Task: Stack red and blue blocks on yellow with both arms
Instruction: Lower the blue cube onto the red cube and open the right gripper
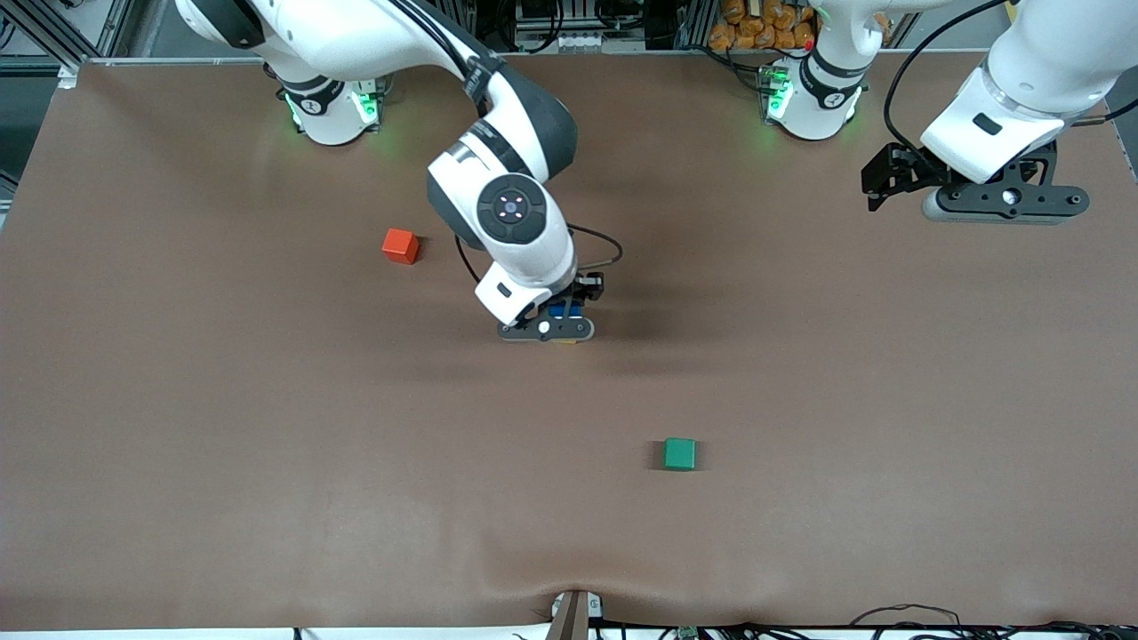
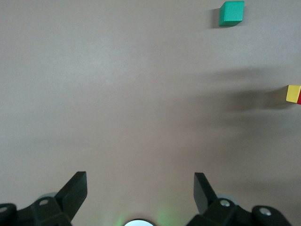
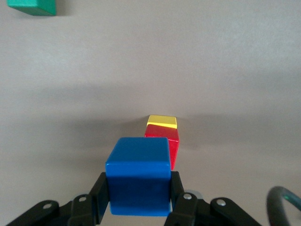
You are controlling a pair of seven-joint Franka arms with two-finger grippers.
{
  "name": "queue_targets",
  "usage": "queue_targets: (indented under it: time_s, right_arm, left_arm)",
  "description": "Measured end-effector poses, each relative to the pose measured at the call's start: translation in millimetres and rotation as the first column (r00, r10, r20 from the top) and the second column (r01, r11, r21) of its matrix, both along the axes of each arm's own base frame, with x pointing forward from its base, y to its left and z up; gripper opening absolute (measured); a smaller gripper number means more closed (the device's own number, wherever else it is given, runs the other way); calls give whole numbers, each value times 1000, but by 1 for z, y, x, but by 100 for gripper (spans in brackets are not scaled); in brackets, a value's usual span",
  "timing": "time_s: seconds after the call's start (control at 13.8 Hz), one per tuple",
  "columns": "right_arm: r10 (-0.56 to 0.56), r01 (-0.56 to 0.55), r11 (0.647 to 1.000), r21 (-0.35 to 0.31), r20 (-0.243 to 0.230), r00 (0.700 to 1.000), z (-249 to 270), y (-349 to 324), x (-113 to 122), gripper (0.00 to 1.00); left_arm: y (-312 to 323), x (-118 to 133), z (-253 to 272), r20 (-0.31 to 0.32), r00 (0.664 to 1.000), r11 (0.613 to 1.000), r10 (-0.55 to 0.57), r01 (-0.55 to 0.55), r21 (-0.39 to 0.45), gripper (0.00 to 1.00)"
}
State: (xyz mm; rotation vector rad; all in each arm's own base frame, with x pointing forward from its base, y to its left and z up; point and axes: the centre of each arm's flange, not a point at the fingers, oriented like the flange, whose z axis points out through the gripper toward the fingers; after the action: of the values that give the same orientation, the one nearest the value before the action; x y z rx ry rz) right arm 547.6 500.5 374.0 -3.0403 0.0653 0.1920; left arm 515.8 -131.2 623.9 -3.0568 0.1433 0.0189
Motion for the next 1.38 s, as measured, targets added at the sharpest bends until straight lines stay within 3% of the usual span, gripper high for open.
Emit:
queue_targets:
  time_s: [0.94,1.38]
  right_arm:
    - [-143,140,987,-76,-38,989,-30,-14,4,56]
    - [-185,182,981,-61,-47,982,-35,-22,10,56]
  left_arm:
    - [7,9,-5,29,1000,1000,-9,9,-9,100]
    - [9,10,-5,31,999,1000,-5,5,-10,100]
